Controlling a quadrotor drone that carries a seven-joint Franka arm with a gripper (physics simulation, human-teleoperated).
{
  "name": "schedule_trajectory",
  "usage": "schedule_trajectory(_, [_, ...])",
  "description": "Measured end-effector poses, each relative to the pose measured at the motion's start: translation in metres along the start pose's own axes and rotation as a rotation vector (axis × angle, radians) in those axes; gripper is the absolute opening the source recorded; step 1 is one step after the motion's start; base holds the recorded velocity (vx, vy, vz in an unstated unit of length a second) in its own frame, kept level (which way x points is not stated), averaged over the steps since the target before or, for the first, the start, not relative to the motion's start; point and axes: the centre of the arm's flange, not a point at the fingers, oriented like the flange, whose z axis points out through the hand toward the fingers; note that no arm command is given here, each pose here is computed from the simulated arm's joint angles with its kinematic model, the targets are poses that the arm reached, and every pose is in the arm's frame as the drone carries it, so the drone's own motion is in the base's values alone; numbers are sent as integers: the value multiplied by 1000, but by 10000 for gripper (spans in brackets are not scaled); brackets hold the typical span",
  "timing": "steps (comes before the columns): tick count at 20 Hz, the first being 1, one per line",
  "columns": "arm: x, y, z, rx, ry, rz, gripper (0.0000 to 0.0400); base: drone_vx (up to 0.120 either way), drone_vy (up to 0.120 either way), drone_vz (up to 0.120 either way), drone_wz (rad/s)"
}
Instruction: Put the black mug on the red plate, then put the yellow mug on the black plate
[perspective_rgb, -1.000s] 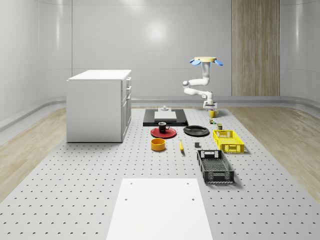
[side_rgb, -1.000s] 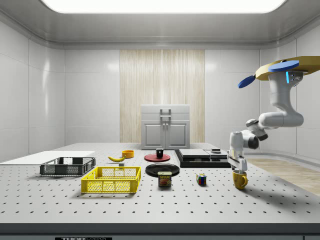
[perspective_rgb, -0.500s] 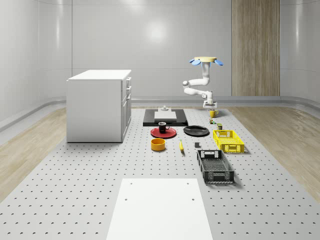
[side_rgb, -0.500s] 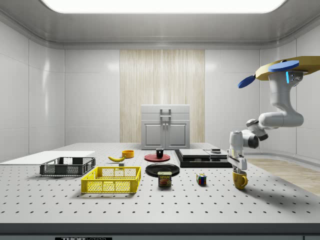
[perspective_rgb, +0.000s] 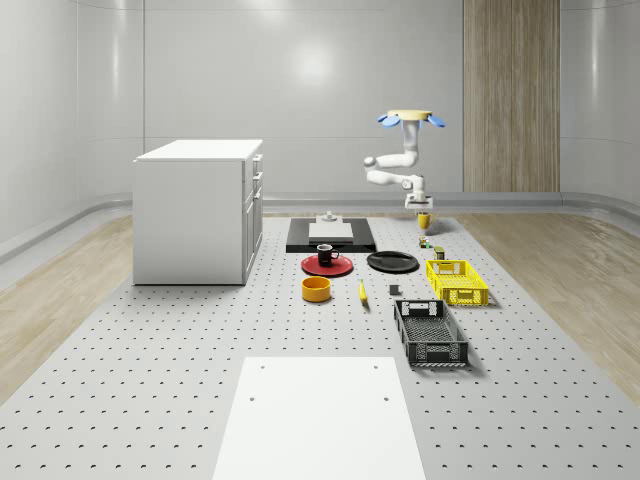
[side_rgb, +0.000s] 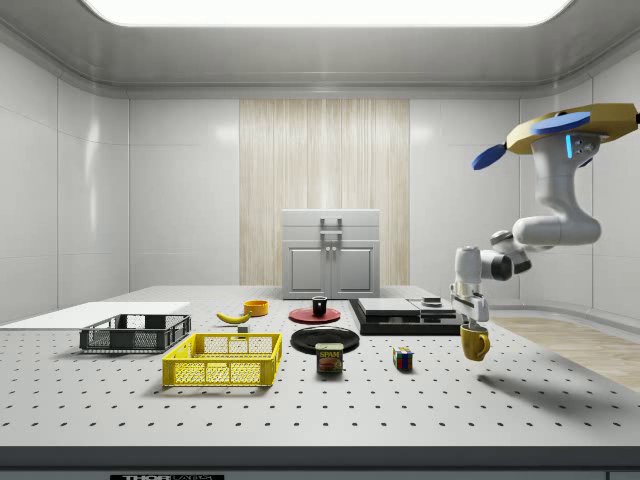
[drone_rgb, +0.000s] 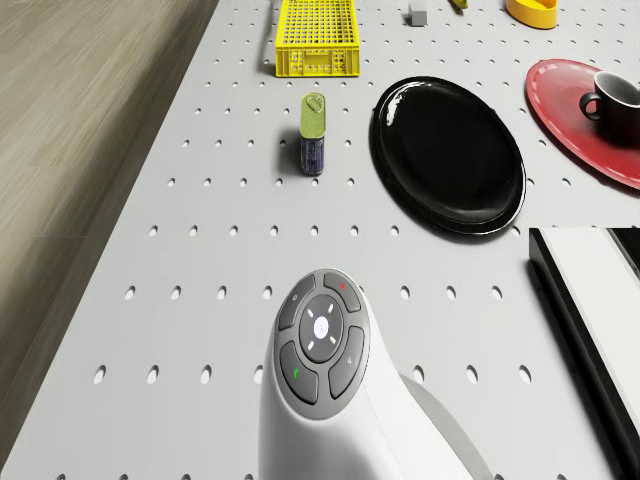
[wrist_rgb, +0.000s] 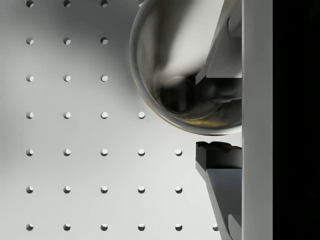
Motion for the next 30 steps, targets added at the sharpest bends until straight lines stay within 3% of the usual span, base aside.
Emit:
schedule_trajectory(2, [0,0,-4,0,0,0,111,120,-120,120,0])
schedule_trajectory(30, [0,0,-11,0,0,0,110,120,-120,0,0])
